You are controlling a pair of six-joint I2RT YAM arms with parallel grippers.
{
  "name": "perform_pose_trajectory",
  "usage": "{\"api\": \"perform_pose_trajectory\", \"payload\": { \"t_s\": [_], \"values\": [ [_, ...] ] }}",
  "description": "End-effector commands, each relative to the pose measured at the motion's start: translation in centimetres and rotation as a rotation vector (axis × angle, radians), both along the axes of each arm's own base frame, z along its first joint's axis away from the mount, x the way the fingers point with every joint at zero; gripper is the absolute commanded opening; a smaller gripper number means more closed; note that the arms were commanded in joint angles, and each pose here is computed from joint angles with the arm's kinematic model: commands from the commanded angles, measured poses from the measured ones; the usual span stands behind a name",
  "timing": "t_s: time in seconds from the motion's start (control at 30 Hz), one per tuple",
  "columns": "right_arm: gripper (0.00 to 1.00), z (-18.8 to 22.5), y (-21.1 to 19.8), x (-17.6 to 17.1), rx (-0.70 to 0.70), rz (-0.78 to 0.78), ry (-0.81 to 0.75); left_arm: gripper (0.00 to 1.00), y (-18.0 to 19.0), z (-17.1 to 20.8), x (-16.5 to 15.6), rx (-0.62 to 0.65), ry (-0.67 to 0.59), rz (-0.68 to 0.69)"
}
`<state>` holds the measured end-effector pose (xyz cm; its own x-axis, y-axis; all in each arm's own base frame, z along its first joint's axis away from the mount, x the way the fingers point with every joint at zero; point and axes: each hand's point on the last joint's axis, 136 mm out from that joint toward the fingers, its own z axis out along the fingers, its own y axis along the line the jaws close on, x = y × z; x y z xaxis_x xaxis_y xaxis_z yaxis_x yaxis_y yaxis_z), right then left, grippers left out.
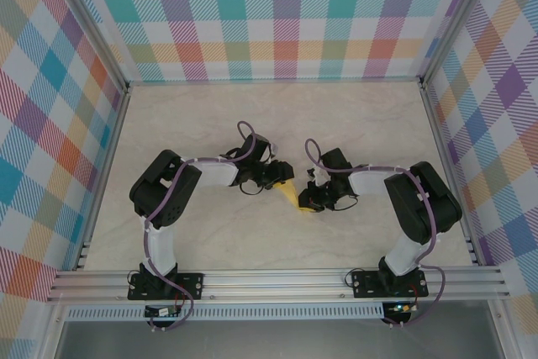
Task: Fold a paper plane with a square sheet of paper (pick it up from the middle)
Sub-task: Fold the wing for the fifth time at the center of the table.
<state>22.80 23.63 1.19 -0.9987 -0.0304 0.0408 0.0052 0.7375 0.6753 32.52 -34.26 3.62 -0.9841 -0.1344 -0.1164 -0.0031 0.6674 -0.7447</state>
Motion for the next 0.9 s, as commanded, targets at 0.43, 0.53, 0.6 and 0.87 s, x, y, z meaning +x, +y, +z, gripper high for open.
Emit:
{"api": "perform_pose_trajectory", "payload": {
  "t_s": [0.43, 0.53, 0.6, 0.87],
  "values": [
    [0.12, -1.75, -2.56, -2.73, -0.121, -0.014, 0.107, 0.46, 0.54, -3.11, -1.7, 0.065, 0.072, -0.029],
    [0.13, -1.83, -2.66, -2.88, -0.125, -0.014, 0.112, 0.46, 0.53, -3.15, -1.74, 0.065, 0.073, -0.032],
    [0.13, -1.91, -2.81, -2.99, -0.133, -0.015, 0.113, 0.46, 0.55, -3.17, -1.75, 0.066, 0.074, -0.031],
    [0.09, -2.47, -3.31, -3.45, -0.165, -0.002, 0.132, 0.46, 0.53, -3.25, -1.74, 0.067, 0.077, -0.031]
  ]
}}
